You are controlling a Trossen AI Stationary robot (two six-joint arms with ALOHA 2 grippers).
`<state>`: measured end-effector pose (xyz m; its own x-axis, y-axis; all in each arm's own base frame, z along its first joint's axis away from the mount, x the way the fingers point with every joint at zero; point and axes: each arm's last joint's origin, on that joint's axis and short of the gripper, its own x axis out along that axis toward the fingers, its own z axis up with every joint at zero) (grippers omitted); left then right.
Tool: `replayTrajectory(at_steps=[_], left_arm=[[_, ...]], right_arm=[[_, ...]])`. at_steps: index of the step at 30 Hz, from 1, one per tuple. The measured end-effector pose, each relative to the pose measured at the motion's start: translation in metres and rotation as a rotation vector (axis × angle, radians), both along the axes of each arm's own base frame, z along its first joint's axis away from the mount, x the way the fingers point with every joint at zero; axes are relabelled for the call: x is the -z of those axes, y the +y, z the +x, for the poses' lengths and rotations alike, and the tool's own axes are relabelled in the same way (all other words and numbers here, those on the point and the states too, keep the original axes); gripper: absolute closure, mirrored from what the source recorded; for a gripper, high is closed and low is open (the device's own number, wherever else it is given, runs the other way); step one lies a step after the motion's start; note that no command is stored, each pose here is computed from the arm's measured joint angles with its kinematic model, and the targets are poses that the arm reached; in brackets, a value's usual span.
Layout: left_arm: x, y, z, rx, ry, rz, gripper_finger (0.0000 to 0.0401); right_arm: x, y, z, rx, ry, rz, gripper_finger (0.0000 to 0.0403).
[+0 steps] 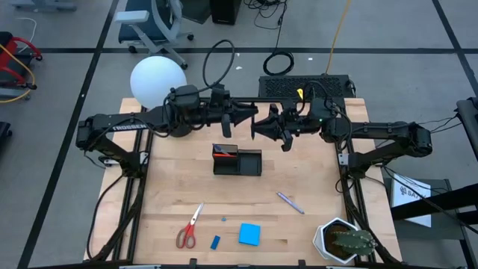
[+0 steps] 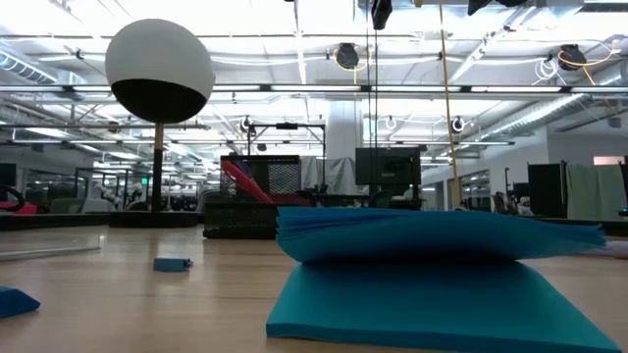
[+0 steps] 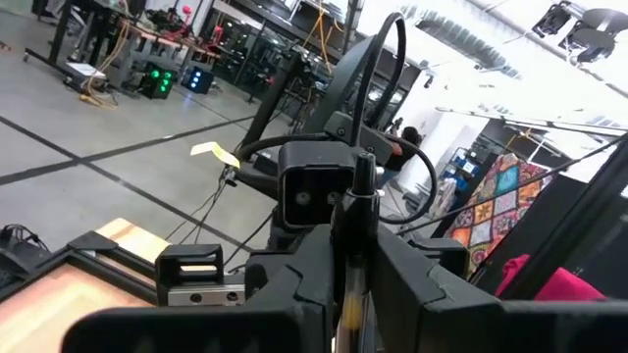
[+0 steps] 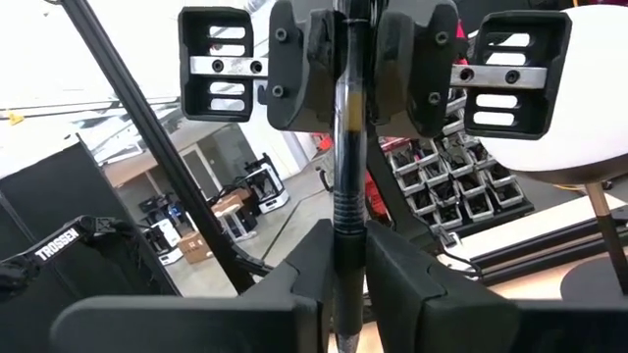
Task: Pick and place office supplies into organizer
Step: Put the black pen into the desk organizer
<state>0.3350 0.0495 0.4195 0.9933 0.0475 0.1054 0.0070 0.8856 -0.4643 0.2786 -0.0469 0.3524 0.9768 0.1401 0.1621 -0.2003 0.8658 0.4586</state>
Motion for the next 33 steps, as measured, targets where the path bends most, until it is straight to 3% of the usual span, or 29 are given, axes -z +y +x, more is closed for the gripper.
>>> replayTrajectory(at_steps=[5, 9, 15, 18, 24, 33], left_arm=[[-0.006, -0.002, -0.011, 0.017, 0.02, 0.031, 0.0356], [-0.007, -0.004, -0.028, -0.017, 0.127, 0.064, 0.0356], [-0.015, -0.006, -0.056, -0.093, 0.218, 0.139, 0.0356], [-0.012, -0.006, -0.059, -0.098, 0.253, 0.135, 0.0356], [0.001, -0.006, -0.055, -0.099, 0.275, 0.126, 0.0356], [0.055, -0.007, -0.057, -0.129, 0.121, 0.128, 0.0356]], right_arm=[[0.0, -0.002, 0.0, 0.004, 0.008, 0.029, 0.032], [-0.002, -0.007, -0.004, 0.025, 0.006, 0.039, 0.0306], [-0.007, -0.014, -0.01, 0.102, -0.018, 0.037, 0.0302], [-0.008, -0.017, -0.011, 0.111, -0.026, 0.034, 0.0305], [-0.009, -0.017, -0.012, 0.111, -0.033, 0.046, 0.0309], [-0.015, -0.016, -0.013, 0.119, -0.092, 0.065, 0.0309]])
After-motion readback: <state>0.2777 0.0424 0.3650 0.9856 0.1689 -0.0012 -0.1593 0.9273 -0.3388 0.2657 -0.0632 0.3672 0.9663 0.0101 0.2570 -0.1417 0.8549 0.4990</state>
